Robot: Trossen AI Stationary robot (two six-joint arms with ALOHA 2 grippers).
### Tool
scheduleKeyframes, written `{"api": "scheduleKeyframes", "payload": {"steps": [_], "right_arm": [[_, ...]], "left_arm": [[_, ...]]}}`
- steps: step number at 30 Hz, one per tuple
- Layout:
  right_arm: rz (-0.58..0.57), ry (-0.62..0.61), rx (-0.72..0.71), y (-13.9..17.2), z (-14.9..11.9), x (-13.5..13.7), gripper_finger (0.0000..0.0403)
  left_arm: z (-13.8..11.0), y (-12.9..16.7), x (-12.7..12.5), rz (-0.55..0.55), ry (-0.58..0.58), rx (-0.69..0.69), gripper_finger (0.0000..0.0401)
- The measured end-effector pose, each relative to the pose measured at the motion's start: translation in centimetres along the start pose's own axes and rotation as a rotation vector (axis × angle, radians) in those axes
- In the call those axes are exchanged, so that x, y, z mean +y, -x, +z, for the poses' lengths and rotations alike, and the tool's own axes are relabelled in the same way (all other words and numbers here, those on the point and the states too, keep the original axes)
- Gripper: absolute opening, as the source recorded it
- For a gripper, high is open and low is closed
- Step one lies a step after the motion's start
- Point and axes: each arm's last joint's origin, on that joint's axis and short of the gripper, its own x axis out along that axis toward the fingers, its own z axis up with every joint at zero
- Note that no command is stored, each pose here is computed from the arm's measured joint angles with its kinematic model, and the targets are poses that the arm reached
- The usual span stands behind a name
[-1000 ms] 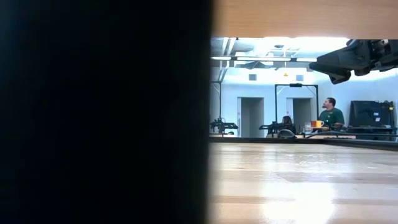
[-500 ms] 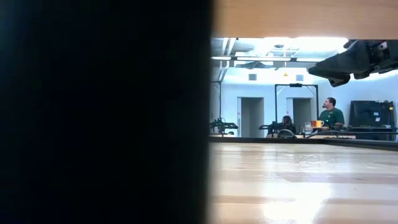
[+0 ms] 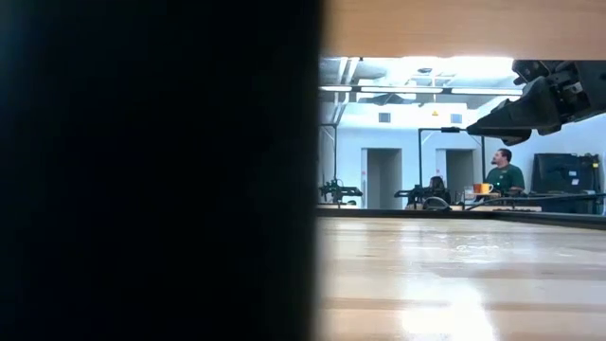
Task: Stack small to large cups/mugs on shelf
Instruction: Put the light blue mug on the shelf
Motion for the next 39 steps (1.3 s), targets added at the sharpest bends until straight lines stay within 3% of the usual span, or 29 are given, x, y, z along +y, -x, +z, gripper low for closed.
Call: {"api": "scheduleKeyframes", "payload": {"steps": [6,21,28,39], "right_arm": [[-0.008,0.000,0.001,0.0,0.0,0.0,0.0182],[-0.008,-0.018,0.010,0.0,-0.1,0.0,0.0182],[-0.008,-0.019,0.012,0.0,-0.1,0.0,0.0182],[-0.007,-0.035,0.017,0.0,-0.1,0.0,0.0182]], "left_arm": [[-0.4,-2.0,-2.2,-0.047,0.031,0.057,0.0000],[-1.4,-1.1,-8.0,-0.075,-0.016,-0.039,0.0000],[-1.8,-0.8,-9.0,-0.033,-0.012,-0.069,0.0000],[-1.7,-4.0,-9.4,-0.070,-0.041,-0.021,0.0000]]}}
